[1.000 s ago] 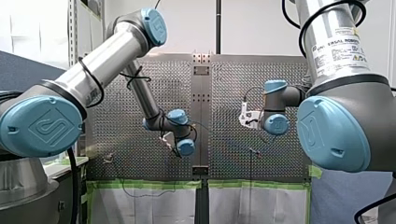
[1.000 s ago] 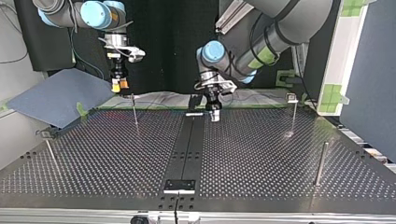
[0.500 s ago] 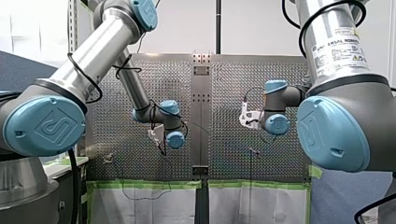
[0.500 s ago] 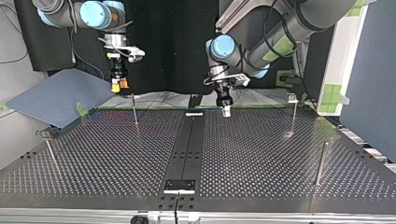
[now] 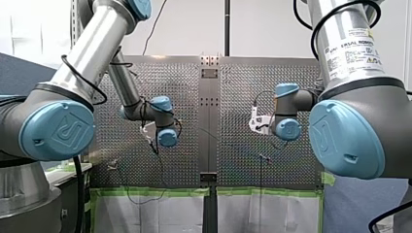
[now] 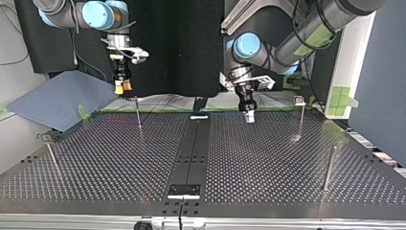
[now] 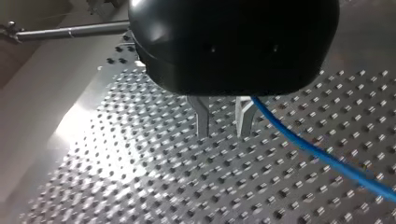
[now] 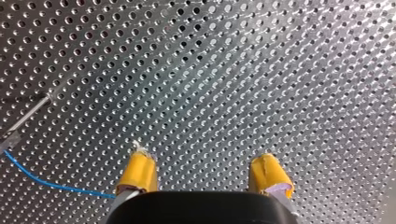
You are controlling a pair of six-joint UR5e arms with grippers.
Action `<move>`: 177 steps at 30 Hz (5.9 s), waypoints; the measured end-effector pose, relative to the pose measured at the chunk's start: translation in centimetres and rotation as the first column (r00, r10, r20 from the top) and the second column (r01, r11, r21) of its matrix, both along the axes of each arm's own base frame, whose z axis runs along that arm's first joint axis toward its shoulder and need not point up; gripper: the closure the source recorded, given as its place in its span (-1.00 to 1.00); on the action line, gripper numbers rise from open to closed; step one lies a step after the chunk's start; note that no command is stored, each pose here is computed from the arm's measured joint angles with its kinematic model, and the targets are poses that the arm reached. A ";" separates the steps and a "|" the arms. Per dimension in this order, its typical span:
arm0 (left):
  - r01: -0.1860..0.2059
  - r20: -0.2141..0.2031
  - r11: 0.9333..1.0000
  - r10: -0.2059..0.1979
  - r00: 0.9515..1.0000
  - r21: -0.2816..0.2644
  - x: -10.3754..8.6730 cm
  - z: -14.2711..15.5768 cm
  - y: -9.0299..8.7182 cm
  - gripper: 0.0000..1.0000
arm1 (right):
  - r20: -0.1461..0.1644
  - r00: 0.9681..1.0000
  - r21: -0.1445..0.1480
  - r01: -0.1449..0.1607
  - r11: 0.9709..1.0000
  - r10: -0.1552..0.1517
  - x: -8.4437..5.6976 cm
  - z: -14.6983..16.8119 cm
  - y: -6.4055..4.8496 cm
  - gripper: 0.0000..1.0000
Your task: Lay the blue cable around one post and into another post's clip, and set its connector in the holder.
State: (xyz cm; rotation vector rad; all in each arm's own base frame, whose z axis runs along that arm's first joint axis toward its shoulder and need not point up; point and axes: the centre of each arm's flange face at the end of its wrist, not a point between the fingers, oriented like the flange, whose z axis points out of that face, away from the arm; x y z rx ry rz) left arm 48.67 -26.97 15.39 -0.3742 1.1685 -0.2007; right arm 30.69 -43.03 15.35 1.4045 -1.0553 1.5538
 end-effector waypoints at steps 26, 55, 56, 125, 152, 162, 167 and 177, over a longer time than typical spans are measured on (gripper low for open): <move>0.064 -0.125 0.983 -0.043 0.991 0.170 -3.0 -1.4 4.8 0.25 | -0.001 1.000 0.003 0.000 1.000 0.000 0.0 0.0 0.0 -0.99; 0.298 -0.211 0.921 -0.249 0.945 0.250 -1.3 2.4 1.9 0.25 | 0.001 1.000 -0.002 0.000 1.000 0.000 0.0 0.0 0.0 -0.99; 0.296 -0.211 0.922 -0.246 0.946 0.251 -1.4 2.7 1.9 0.25 | 0.001 1.000 -0.002 0.000 1.000 0.000 0.0 0.0 0.0 -0.99; -0.062 -0.164 0.991 0.080 0.983 0.117 -2.9 13.5 10.8 0.25 | 0.004 1.000 -0.001 -0.001 1.000 0.001 0.0 0.0 0.0 -0.99; 0.083 -0.091 0.985 -0.069 0.993 0.152 -5.1 18.0 8.2 0.25 | 0.003 1.000 -0.001 0.002 1.000 -0.002 -0.2 0.0 -0.1 -0.99; 0.074 -0.057 0.987 -0.066 0.996 0.145 -6.5 20.7 8.4 0.25 | 0.003 1.000 0.000 0.002 1.000 -0.002 -0.2 0.0 -0.1 -0.99; 0.060 -0.048 0.988 -0.054 0.997 0.139 -6.6 21.7 8.7 0.25 | 0.003 1.000 0.000 0.002 1.000 -0.002 -0.2 0.0 -0.1 -0.99; 0.051 -0.041 0.991 -0.046 0.998 0.121 -6.2 22.9 9.2 0.25 | 0.003 1.000 0.000 0.004 1.000 -0.004 -0.2 0.0 -0.2 -0.99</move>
